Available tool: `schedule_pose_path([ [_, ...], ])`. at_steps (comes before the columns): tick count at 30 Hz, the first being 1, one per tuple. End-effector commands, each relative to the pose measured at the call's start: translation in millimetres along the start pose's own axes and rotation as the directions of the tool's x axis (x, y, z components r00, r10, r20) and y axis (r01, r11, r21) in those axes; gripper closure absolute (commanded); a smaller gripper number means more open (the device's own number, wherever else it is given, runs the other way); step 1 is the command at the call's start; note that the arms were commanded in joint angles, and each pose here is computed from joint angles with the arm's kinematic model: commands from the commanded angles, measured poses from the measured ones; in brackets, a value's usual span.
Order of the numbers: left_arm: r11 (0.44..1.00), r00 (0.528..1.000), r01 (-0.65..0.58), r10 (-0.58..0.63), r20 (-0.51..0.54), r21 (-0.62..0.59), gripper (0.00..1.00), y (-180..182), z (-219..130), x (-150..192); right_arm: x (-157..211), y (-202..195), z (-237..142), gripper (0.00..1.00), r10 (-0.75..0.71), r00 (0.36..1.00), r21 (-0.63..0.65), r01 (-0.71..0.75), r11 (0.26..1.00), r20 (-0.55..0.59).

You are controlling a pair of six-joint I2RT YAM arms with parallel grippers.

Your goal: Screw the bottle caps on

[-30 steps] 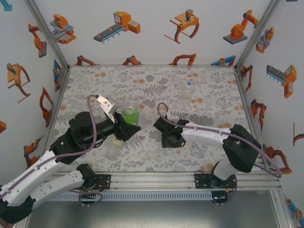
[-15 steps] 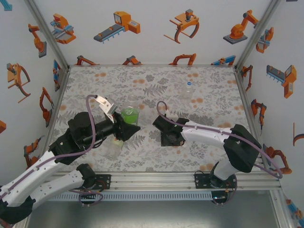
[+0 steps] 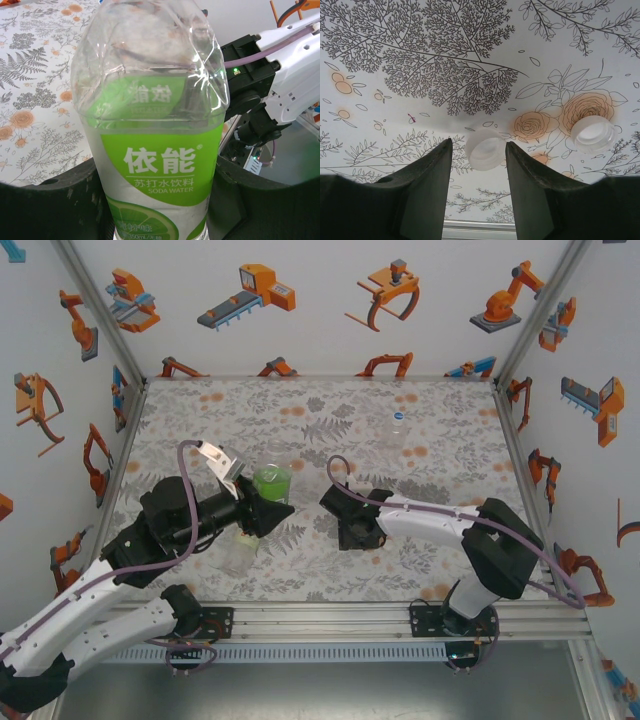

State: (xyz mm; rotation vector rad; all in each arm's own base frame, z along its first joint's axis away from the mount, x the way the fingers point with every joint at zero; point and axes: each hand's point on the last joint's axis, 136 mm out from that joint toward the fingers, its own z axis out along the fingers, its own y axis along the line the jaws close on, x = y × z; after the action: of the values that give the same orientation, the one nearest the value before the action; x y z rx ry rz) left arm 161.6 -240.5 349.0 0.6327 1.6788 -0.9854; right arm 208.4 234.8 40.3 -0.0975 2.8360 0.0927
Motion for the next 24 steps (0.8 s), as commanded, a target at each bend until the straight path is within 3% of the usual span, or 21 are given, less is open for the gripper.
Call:
schedule_pose_path([
  [1,1.0,0.999,0.011,-0.011,0.03,-0.004,1.0,0.7,-2.1,-7.6,8.4,-3.5,6.1,0.54,-0.001,1.0,0.016,0.002,1.0,-0.021],
  [8,1.0,0.999,0.014,-0.014,0.031,-0.005,1.0,0.9,-2.2,-7.9,15.3,-1.1,12.6,0.61,0.015,0.999,-0.007,-0.015,1.0,-0.043],
  [13,1.0,1.0,0.012,-0.012,0.028,-0.008,1.0,1.6,-2.7,-6.7,10.6,8.3,7.8,0.77,0.032,0.999,-0.059,-0.034,0.998,-0.03],
  [17,1.0,0.999,0.014,-0.014,0.032,-0.008,1.0,2.1,-1.0,-6.3,3.5,28.2,2.7,0.83,0.071,0.997,-0.192,-0.073,0.979,-0.02],
  [21,1.0,0.999,0.017,-0.017,0.027,-0.002,1.0,1.6,2.6,-5.7,-3.9,51.6,0.5,0.86,0.124,0.992,-0.395,-0.119,0.911,-0.012],
  [24,1.0,1.0,0.011,-0.011,0.021,-0.003,1.0,1.6,3.7,-6.2,-3.0,49.5,6.5,0.88,0.179,0.983,-0.477,-0.178,0.86,-0.045],
])
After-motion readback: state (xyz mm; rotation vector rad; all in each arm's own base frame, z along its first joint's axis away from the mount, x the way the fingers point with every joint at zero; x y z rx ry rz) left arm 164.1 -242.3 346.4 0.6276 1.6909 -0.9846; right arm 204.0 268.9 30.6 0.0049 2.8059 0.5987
